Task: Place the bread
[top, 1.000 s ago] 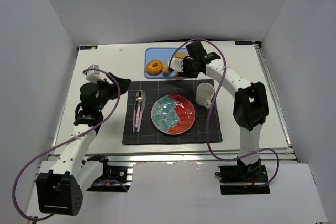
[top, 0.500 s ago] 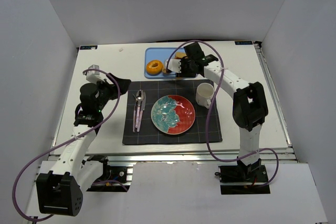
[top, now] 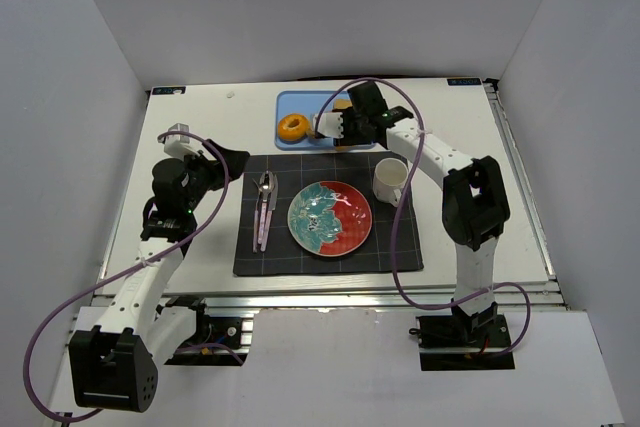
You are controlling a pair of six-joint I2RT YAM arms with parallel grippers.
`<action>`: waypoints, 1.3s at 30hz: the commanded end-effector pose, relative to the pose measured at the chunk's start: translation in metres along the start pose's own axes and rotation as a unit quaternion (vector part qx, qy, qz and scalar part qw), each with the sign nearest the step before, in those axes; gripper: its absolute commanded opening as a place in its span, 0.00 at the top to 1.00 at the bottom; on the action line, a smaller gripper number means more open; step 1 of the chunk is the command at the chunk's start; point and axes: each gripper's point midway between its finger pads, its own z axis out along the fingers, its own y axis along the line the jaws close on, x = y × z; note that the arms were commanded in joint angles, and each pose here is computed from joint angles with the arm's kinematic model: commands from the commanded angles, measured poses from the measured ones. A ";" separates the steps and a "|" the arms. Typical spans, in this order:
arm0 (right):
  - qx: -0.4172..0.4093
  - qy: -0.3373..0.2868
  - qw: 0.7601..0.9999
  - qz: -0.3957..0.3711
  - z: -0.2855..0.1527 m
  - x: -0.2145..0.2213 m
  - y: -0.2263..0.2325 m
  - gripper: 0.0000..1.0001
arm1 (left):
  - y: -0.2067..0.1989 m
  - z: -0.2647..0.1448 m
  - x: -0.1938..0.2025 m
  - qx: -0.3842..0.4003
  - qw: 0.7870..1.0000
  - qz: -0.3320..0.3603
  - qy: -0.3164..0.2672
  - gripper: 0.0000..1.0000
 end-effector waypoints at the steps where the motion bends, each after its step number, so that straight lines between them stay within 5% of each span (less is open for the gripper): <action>1: 0.014 0.009 0.999 -0.028 0.006 0.000 -0.003 0.50 | -0.003 -0.003 -0.004 0.003 1.000 0.007 -0.010 0.20; 19: 0.007 0.018 0.999 -0.034 0.017 0.003 0.005 0.52 | -0.006 -0.003 -0.008 0.006 1.000 0.008 -0.012 0.20; 24: 0.005 0.011 0.999 -0.037 0.015 0.001 0.006 0.72 | -0.005 -0.004 -0.008 0.004 1.000 0.008 -0.014 0.20; 29: 0.023 -0.017 0.999 -0.028 -0.011 -0.010 -0.004 0.86 | -0.006 -0.005 -0.008 0.005 1.000 0.006 -0.016 0.20; 39: 0.020 -0.135 0.991 0.006 -0.099 -0.053 0.006 0.90 | -0.009 -0.004 -0.012 0.009 1.000 0.007 -0.020 0.20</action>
